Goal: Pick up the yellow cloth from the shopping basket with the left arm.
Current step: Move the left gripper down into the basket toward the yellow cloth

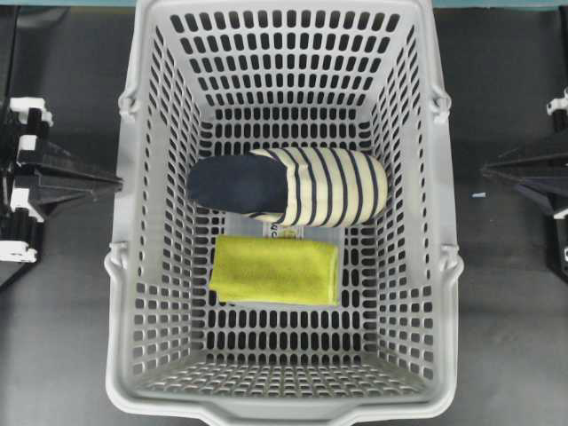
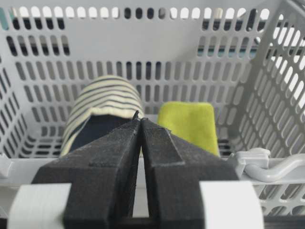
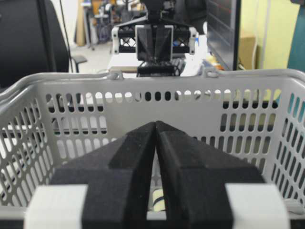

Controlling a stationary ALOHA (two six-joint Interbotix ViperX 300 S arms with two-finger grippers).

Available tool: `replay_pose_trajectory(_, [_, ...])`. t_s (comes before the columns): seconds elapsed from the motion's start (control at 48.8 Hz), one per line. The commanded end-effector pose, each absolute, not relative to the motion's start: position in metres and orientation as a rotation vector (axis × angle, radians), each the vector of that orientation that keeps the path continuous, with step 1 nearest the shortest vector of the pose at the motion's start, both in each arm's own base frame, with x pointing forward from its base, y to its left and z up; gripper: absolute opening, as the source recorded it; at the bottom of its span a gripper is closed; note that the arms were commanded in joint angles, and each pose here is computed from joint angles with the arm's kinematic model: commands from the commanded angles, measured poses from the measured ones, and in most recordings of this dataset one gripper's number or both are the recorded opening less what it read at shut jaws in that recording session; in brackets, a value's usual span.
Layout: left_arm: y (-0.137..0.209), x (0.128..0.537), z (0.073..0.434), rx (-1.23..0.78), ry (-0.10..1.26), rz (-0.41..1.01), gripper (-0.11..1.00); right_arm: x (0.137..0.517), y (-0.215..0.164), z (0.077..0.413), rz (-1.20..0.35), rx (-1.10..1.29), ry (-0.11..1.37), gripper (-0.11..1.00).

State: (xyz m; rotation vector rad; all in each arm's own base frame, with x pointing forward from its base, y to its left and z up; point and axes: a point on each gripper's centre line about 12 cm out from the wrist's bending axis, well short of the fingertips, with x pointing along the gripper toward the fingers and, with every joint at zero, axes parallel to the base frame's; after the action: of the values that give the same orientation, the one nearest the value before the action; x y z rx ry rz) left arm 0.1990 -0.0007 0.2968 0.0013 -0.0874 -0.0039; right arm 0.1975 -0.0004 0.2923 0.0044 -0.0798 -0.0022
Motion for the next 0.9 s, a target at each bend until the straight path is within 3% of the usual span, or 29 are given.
replay_pose_trajectory(0.0, [-0.004,0.197,0.322,0.018,-0.126,-0.025,0.06,0.201,-0.001,0.296,-0.005,0.016,-0.086,0.00])
replay_pose_trajectory(0.123, [-0.005,0.200,0.338,0.010,-0.071,-0.024,0.00,0.202,-0.001,0.291,-0.009,0.047,-0.045,0.01])
replay_pose_trajectory(0.184, [-0.005,0.201,0.346,0.015,-0.043,-0.026,0.00,0.203,-0.002,0.288,-0.010,0.059,-0.022,0.09])
replay_pose_trajectory(0.451, [-0.005,0.221,0.368,0.013,0.092,-0.022,0.00,0.207,-0.002,0.293,-0.013,0.088,-0.010,0.79])
replay_pose_trajectory(0.512, [-0.005,0.229,0.369,0.011,0.127,-0.021,0.00,0.207,-0.002,0.294,-0.013,0.090,-0.013,0.83])
replay_pose_trajectory(0.635, [-0.006,0.251,0.369,0.016,0.207,-0.018,0.03,0.208,-0.002,0.294,-0.013,0.093,-0.011,0.79])
replay_pose_trajectory(0.717, [-0.007,0.269,0.367,0.012,0.270,-0.019,0.15,0.207,-0.002,0.294,-0.013,0.093,-0.014,0.79])
replay_pose_trajectory(0.881, [-0.018,0.314,0.363,0.012,0.385,-0.046,0.63,0.207,-0.002,0.294,-0.013,0.093,-0.016,0.79])
